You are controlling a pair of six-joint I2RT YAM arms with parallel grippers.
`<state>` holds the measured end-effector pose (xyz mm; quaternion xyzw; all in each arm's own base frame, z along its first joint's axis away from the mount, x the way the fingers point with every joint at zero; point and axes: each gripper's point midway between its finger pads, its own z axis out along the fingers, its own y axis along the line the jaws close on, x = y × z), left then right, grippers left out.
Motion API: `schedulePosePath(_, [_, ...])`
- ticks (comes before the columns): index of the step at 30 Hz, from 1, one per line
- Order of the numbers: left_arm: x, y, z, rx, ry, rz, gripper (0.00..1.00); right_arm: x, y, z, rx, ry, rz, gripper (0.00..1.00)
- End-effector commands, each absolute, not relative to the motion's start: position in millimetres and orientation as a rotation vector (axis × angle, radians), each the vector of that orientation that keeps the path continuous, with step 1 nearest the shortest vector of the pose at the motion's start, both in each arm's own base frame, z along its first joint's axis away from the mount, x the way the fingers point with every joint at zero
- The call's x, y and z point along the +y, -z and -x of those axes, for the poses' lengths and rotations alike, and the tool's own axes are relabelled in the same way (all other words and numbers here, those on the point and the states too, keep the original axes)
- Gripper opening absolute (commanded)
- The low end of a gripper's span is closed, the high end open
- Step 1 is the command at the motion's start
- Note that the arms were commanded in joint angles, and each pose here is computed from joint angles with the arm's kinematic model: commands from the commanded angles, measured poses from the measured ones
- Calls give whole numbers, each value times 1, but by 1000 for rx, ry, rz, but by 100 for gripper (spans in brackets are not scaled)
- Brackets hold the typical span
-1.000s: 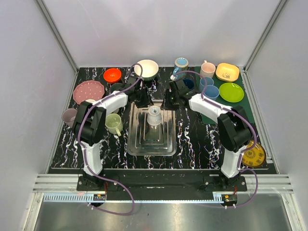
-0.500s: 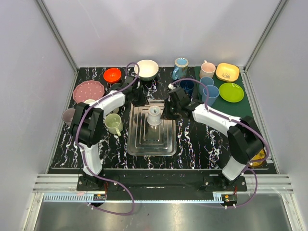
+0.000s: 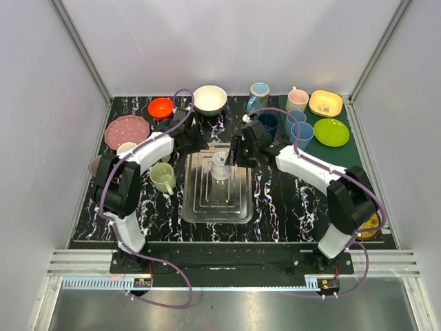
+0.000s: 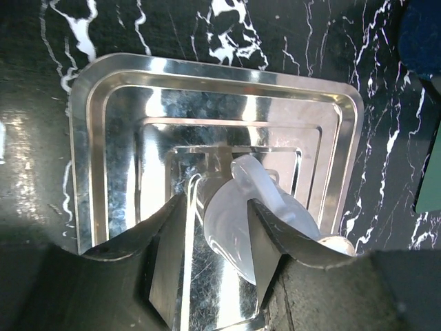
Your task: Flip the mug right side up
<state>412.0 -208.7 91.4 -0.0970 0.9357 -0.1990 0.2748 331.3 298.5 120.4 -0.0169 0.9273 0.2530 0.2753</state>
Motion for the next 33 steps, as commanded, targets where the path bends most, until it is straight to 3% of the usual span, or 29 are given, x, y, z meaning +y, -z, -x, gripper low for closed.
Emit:
schedulePosePath(1, [-186,-113,-418,2439,464,319,44,300,-156,-350,2413,-815,-38,56])
schedulePosePath(5, [-176,-121,-413,2408,463,358,44,304,-160,-363,2391,-962,-96,46])
schedulePosePath(12, [-157,-122,-409,2387,442,415,44,316,-173,-376,2349,-1093,-91,38])
schedulePosePath(31, [-150,-135,-401,2371,493,426,45,316,-123,-374,2491,-1035,-90,41])
schedulePosePath(33, [-151,-135,-400,2372,498,424,45,317,-120,-374,2496,-1035,-75,36])
